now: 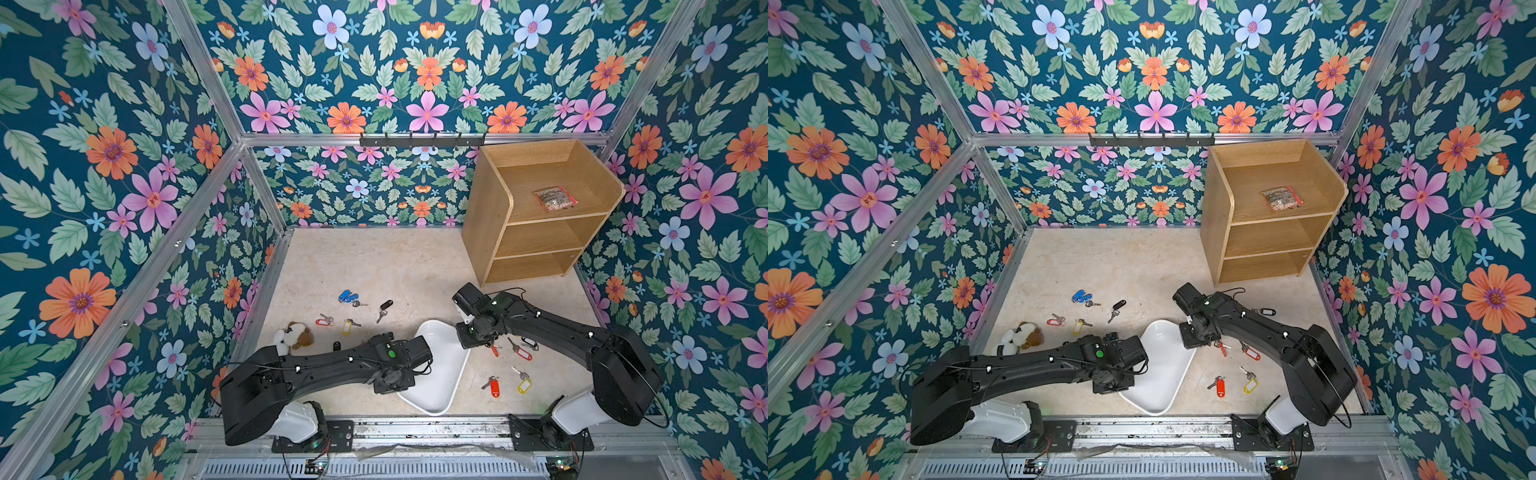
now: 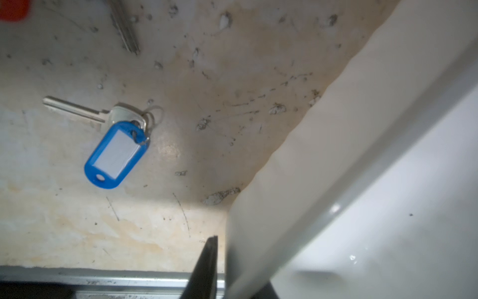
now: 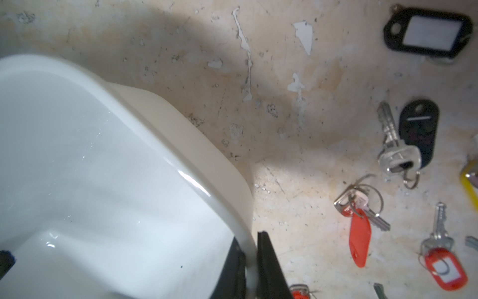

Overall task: Take the keys out of the storage box
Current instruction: Adjust the storage box at the center of the board.

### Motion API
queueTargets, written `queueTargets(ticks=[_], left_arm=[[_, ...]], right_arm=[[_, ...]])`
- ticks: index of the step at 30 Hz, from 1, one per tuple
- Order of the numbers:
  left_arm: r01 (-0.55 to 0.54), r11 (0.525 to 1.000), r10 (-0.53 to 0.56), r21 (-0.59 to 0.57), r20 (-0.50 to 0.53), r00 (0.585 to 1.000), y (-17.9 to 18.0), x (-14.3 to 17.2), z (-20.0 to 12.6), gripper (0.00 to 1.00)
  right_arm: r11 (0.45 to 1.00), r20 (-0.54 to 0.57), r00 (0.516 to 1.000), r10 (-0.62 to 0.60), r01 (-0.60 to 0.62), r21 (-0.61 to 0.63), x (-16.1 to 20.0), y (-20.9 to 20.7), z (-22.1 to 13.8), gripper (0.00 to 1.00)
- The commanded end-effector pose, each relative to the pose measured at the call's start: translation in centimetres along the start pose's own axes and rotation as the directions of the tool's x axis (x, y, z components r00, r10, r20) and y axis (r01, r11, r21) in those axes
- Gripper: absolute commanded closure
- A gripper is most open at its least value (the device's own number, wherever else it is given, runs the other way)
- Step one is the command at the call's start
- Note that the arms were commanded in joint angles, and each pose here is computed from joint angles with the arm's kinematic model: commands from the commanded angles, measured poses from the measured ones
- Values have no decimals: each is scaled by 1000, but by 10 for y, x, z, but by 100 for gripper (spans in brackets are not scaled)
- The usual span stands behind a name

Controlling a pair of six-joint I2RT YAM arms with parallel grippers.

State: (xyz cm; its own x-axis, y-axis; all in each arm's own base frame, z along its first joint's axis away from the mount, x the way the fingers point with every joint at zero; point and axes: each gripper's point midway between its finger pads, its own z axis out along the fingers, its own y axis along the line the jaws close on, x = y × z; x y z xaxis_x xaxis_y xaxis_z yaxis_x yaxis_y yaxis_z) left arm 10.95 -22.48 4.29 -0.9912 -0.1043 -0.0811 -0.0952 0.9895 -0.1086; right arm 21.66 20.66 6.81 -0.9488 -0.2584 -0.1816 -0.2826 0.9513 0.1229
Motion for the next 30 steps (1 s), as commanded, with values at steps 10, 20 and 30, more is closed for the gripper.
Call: queueTargets(ticks=[10,20,30], left_arm=[[-123,991,126,-41,76,989,-11,-76,-1,76],[-463,881,471,-95,85,878,-49,-114,-16,87],[-479,875,481,-65,22,876,-24,-120,-1,38]], right_arm=[[978,9,980,201,-200,-65,30,-2,-25,39],[958,117,952,284,-278,-66,35,-19,-62,38],[954,110,948,299,-294,-56,45,-26,-60,37]])
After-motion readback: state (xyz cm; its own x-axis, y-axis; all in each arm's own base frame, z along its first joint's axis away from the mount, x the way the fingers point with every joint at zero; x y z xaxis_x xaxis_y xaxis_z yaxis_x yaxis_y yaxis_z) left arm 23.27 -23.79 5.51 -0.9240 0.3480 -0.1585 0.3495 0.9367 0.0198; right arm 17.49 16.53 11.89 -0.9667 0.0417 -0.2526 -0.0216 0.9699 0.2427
